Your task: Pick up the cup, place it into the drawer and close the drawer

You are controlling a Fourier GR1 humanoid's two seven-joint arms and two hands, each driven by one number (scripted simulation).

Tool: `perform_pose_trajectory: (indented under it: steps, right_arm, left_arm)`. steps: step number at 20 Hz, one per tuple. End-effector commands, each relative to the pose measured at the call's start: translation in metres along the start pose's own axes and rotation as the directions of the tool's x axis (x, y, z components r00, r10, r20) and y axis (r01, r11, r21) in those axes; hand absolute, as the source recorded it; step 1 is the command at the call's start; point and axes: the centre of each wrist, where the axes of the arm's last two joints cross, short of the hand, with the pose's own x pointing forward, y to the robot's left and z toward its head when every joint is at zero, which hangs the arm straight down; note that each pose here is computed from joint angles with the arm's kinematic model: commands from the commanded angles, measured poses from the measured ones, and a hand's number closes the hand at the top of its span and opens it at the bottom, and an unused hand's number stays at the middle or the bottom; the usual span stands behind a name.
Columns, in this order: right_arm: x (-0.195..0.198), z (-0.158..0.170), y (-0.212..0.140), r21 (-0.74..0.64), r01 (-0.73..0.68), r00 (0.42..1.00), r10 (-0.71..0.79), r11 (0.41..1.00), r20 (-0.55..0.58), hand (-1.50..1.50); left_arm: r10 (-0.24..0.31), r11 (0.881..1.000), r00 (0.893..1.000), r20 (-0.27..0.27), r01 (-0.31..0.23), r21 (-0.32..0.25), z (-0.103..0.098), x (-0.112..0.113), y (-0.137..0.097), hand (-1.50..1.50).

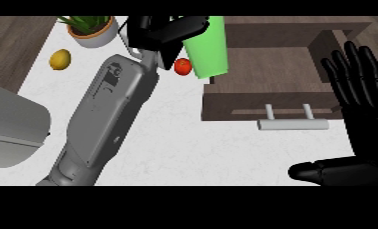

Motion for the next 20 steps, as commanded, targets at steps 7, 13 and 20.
perform_pose_trajectory:
  steps: [7, 13, 20]
  right_arm:
    - [0.011, -0.007, 0.015, 0.008, 0.009, 1.0, -0.009, 1.0, 0.001, -1.5]
    - [0.013, -0.006, 0.015, 0.012, -0.004, 1.0, 0.004, 1.0, 0.026, -1.5]
    - [-0.013, -0.011, 0.005, 0.044, 0.021, 1.0, -0.022, 0.999, 0.016, -1.5]
  left_arm:
    - [-0.054, 0.998, 0.997, -0.062, 0.055, 0.016, -0.034, -0.02, -0.023, 1.5]
    - [-0.111, 0.994, 0.989, -0.1, 0.112, 0.01, -0.033, -0.037, -0.041, 1.5]
    - [-0.155, 0.988, 0.975, -0.157, 0.156, -0.006, -0.027, -0.06, -0.042, 1.5]
